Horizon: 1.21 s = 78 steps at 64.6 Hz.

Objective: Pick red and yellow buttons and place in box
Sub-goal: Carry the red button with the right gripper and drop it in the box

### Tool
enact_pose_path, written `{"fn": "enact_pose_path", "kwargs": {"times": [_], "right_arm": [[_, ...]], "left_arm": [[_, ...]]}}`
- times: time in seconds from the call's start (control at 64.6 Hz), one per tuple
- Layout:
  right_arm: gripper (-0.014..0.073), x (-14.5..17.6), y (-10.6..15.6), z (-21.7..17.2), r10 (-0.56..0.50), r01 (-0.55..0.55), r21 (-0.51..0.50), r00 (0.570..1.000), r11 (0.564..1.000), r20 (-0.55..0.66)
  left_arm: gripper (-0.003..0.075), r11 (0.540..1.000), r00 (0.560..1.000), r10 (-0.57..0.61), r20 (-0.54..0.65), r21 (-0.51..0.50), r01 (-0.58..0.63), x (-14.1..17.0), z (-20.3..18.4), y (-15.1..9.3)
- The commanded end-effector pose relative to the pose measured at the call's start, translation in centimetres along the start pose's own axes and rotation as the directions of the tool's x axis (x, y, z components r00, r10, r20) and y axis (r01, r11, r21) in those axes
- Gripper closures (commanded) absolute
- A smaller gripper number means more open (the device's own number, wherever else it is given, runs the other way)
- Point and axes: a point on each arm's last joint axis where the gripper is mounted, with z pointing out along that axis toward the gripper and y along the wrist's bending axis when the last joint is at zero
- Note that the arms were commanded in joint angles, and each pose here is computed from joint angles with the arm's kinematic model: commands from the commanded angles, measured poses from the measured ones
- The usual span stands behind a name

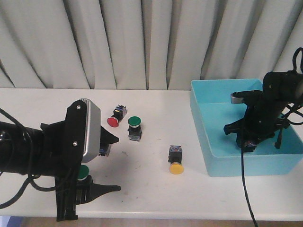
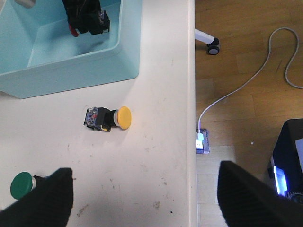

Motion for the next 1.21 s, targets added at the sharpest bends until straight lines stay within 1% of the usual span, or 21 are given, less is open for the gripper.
{"fn": "enact_pose_path", "kwargs": {"times": [0.0,0.139,0.294,0.387,0.588,0.743,0.882,0.928,1.052,1.191], "right_arm": [[0.0349,-0.9,-0.5,-2.4,-0.005,0.003,0.028,0.996,1.000,0.087],[0.0315,-0.9,-0.5,-2.2,-0.005,0.003,0.027,0.997,1.000,0.082],[0.0209,-0.9,-0.4,-2.2,-0.006,0.004,0.027,0.997,1.000,0.083],[0.0163,-1.0,-0.4,-2.2,-0.010,0.008,0.028,0.996,1.000,0.090],[0.0154,-1.1,-0.5,-2.9,-0.010,0.007,0.030,0.995,1.000,0.101],[0.0155,-0.6,-0.1,-6.5,0.001,-0.002,0.003,0.990,1.000,0.141],[0.0160,0.6,0.4,-11.6,0.000,0.008,-0.037,0.978,0.999,0.207],[0.0162,1.5,0.8,-13.8,-0.003,0.017,-0.052,0.967,0.999,0.255],[0.0167,4.5,2.2,-17.8,-0.045,0.066,-0.051,0.939,0.996,0.340],[0.0169,8.7,5.2,-20.2,-0.119,0.153,-0.051,0.901,0.987,0.417]], "left_arm": [[0.0130,0.998,0.998,-0.019,0.056,-0.053,0.022,-1.1,-0.8,0.4],[0.0130,0.998,0.998,-0.019,0.056,-0.053,0.022,-1.1,-0.8,0.4],[0.0130,0.998,0.998,-0.019,0.056,-0.053,0.022,-1.1,-0.8,0.4],[0.0130,0.998,0.998,-0.019,0.056,-0.053,0.022,-1.1,-0.8,0.4],[0.0130,0.999,0.998,-0.019,0.056,-0.048,0.021,-1.1,-0.8,0.4],[0.0130,0.999,0.998,-0.022,0.056,-0.046,0.024,-1.1,-0.8,0.4],[0.0130,0.999,0.998,-0.022,0.056,-0.046,0.024,-1.1,-0.8,0.4],[0.0130,0.999,0.998,-0.022,0.056,-0.046,0.024,-1.1,-0.8,0.4],[0.0130,0.998,0.998,-0.022,0.056,-0.050,0.025,-1.1,-0.8,0.4],[0.0130,0.998,0.998,-0.022,0.056,-0.051,0.025,-1.1,-0.8,0.4]]}}
